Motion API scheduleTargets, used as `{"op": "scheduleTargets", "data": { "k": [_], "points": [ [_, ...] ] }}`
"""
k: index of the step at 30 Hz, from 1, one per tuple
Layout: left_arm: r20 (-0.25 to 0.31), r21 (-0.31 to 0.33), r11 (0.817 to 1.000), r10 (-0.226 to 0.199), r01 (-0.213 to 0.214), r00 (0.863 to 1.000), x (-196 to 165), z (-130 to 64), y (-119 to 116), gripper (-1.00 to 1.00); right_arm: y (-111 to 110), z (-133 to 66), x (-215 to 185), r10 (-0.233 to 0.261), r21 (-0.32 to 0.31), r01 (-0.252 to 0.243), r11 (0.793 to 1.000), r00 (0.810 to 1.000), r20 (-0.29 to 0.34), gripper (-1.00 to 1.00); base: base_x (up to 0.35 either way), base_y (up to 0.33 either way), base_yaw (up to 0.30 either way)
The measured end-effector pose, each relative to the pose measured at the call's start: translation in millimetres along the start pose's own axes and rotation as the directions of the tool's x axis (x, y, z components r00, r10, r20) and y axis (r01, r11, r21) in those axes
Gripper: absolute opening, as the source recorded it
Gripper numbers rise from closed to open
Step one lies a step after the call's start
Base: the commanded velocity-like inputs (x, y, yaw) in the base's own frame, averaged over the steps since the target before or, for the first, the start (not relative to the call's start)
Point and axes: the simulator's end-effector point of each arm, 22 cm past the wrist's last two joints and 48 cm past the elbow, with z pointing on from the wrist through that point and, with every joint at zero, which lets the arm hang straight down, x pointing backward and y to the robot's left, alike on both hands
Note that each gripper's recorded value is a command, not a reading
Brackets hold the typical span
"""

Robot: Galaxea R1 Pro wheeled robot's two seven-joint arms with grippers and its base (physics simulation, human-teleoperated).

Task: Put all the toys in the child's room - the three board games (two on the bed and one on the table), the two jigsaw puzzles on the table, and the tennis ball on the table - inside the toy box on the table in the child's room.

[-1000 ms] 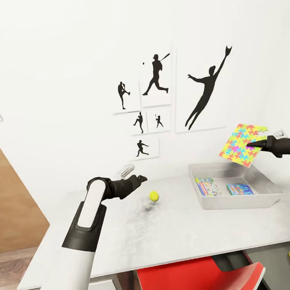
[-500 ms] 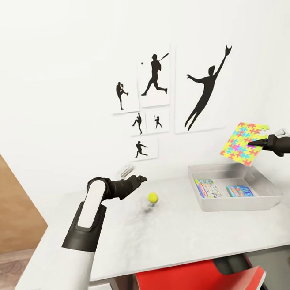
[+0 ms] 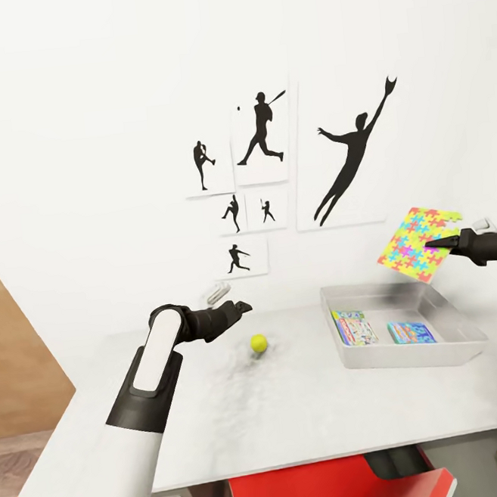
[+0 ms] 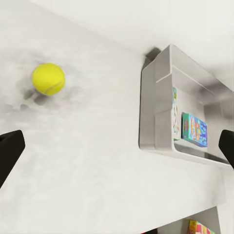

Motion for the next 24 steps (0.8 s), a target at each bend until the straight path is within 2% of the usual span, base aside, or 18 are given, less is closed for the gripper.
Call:
{"op": "scheduleTargets", "data": {
  "k": [6,15,24],
  "points": [
    [0.0,0.001,1.0,0.0,0.0,1.0,-0.2,-0.4,-0.5,1.0,2.3,0.8,-0.5,-0.004,-0.003,0.004,1.0,1.0,0.001,-1.0,0.005,-0.004,0.073],
    [0.003,0.002,1.0,0.002,-0.002,1.0,-0.9,-1.7,-1.5,1.0,3.6,-1.3,-2.0,-0.007,-0.004,0.007,1.0,1.0,0.005,-1.0,0.001,-0.001,0.161],
    [0.004,-0.003,1.0,0.008,-0.008,1.0,-1.7,-2.3,-1.1,1.0,4.2,-1.5,-2.0,-0.007,-0.005,0.007,1.0,1.0,0.005,-1.0,0.01,-0.051,0.045]
  ]
}}
